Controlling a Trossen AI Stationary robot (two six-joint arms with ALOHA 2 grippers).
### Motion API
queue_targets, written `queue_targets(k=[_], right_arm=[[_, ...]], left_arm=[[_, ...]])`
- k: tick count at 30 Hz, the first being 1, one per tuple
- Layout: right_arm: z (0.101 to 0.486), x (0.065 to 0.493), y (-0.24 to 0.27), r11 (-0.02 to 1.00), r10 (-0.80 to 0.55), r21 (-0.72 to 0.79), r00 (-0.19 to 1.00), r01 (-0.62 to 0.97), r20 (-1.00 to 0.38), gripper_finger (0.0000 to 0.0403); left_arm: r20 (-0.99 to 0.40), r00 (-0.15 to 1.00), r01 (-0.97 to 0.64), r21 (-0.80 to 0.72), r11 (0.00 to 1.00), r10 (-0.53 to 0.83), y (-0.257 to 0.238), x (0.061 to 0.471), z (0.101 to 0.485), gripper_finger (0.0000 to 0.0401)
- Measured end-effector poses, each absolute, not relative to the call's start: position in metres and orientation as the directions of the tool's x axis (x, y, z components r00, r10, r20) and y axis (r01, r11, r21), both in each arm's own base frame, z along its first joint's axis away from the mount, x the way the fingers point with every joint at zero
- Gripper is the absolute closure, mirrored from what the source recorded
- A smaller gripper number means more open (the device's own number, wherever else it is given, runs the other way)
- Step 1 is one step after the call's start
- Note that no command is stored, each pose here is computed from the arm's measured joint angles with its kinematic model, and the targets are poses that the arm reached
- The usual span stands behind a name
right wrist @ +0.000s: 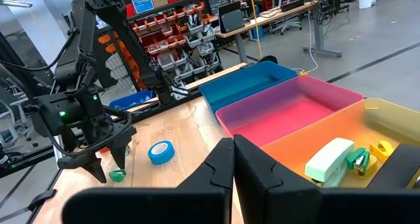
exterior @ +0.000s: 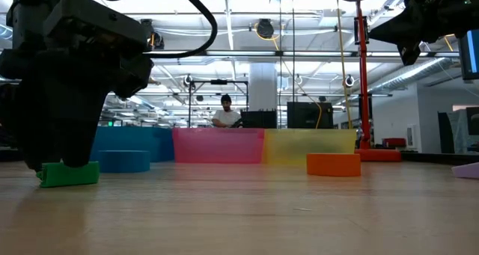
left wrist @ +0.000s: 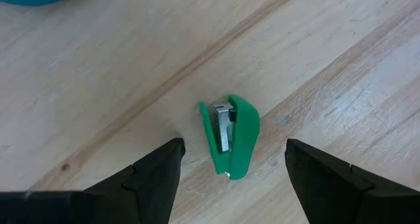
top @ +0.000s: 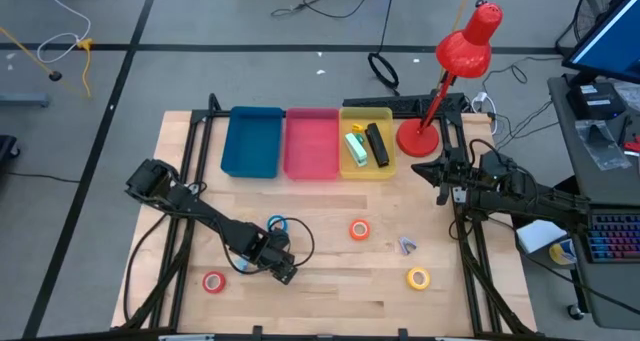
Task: Pick and place Stapler, Stapler remover, tape
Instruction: Put the green stapler into the yellow bin
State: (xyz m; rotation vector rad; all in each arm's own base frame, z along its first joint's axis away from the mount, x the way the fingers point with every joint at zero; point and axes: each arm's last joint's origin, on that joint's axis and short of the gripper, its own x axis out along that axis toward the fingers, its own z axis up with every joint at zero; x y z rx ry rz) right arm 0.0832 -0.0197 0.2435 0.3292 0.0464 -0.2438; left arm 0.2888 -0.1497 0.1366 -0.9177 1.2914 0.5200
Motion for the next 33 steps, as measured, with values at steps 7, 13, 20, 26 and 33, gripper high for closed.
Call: queue_targets(k=[7, 13, 20, 26, 33], right_arm=[[0.244, 0.083, -0.020, 0.917, -0.229, 0.314, 0.970, 0.244, -0.085, 0.0403], [0.244, 0.083, -0.020, 0.917, -0.229, 0.314, 0.970, 0.244, -0.085, 0.0403], [0.244, 0.083, -0.020, 0.917, -0.229, 0.314, 0.970, 0.244, -0.084, 0.0403], [0.244, 0.083, -0.020, 0.912, -0.228, 0.333, 0.971, 0.241, -0.076, 0.0403], [0.263, 0.092, -0.017, 0.935, -0.081, 0.352, 0.992, 0.042, 0.095, 0.0400]], left_arm=[[-0.960, 0.235, -0.779, -0.280, 0.561, -0.154, -0.150, 0.289, 0.136, 0.0133], [-0.964, 0.223, -0.782, -0.265, 0.563, -0.145, -0.149, 0.287, 0.136, 0.0204], [-0.965, 0.221, -0.784, -0.262, 0.563, -0.141, -0.148, 0.286, 0.137, 0.0291], [-0.936, 0.303, -0.749, -0.350, 0.563, -0.179, -0.146, 0.288, 0.154, 0.0340], [-0.791, 0.567, -0.579, -0.580, 0.573, -0.227, -0.137, 0.293, 0.208, 0.0340]])
